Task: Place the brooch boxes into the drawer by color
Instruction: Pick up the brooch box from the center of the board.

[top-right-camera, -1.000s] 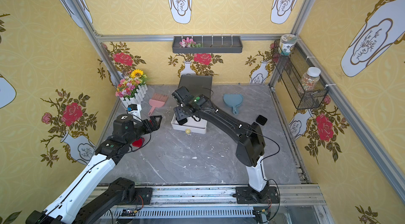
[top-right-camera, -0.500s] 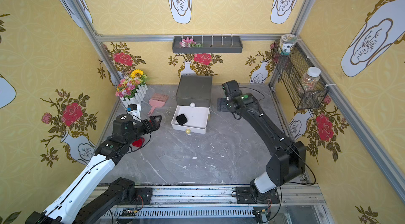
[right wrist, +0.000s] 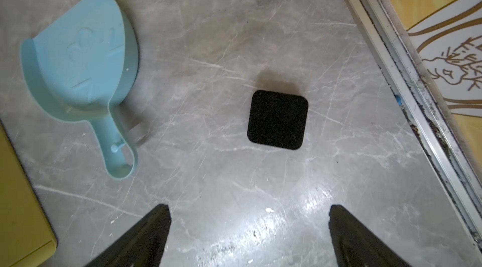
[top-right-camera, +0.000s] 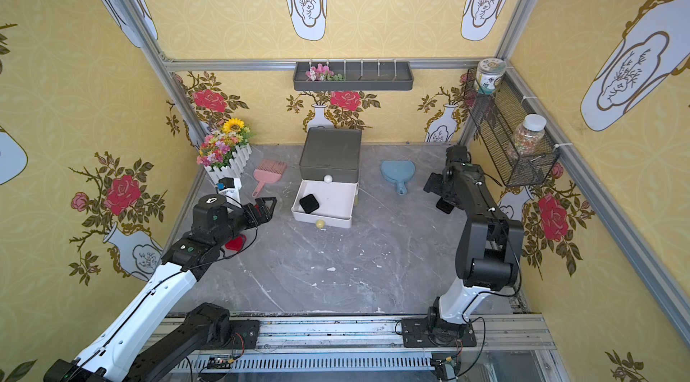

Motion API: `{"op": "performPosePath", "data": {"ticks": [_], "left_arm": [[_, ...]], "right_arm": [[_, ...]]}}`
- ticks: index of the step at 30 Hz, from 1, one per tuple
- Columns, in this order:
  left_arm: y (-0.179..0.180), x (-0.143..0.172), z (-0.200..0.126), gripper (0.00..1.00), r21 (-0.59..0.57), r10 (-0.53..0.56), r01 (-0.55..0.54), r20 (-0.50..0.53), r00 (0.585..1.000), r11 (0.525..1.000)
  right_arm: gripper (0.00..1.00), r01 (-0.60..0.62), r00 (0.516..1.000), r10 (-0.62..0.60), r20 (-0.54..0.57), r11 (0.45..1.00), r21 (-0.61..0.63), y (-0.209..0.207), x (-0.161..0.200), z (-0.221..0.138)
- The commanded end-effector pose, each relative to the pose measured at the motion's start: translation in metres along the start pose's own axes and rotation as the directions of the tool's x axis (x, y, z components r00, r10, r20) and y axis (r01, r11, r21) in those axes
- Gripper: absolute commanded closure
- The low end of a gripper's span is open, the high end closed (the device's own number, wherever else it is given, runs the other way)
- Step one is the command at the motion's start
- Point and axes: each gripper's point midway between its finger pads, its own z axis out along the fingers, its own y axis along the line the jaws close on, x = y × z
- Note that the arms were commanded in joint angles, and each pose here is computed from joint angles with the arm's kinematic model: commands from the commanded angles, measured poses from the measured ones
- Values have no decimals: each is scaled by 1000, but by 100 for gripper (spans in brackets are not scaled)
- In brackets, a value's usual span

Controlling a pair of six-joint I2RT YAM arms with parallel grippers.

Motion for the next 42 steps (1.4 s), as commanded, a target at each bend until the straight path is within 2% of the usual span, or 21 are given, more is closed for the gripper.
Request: {"op": "performPosePath", "data": {"ticks": [1, 11, 22, 29, 31, 35, 39, 42], "left_arm": [[-2, 0, 1, 0, 12, 6, -6, -2, 1000, 1000], [-3, 1, 3, 0, 18, 6, -6, -10, 1000, 1000], [-1, 2, 5, 0, 8, 5, -5, -16, 1000, 1000], [-1, 2, 4, 0, 6, 7, -7, -19, 1000, 1000], [-1, 2, 4, 0, 6, 8, -8, -16, 1000, 1000], [-1, 1, 3, 0, 7, 7, -7, -15, 1000, 1000], [-2, 1, 3, 0, 9, 7, -7, -13, 1000, 1000], [-2, 1, 2, 0, 9, 7, -7, -10, 1000, 1000]], "right_arm": [[1, -17, 1000, 17, 12, 1000, 2, -6, -14, 18], [4, -24, 999, 25, -38, 999, 33, -15, -20, 71], [14, -26, 997, 29, -71, 999, 37, -16, -11, 95], [20, -34, 996, 37, -86, 999, 34, -17, -3, 100], [25, -35, 995, 38, -91, 999, 32, -17, -1, 101], [36, -30, 996, 32, -78, 999, 23, -14, 0, 94], [42, -28, 997, 29, -70, 999, 14, -11, 1, 86], [42, -12, 998, 12, -59, 1000, -2, -4, 3, 76]]}}
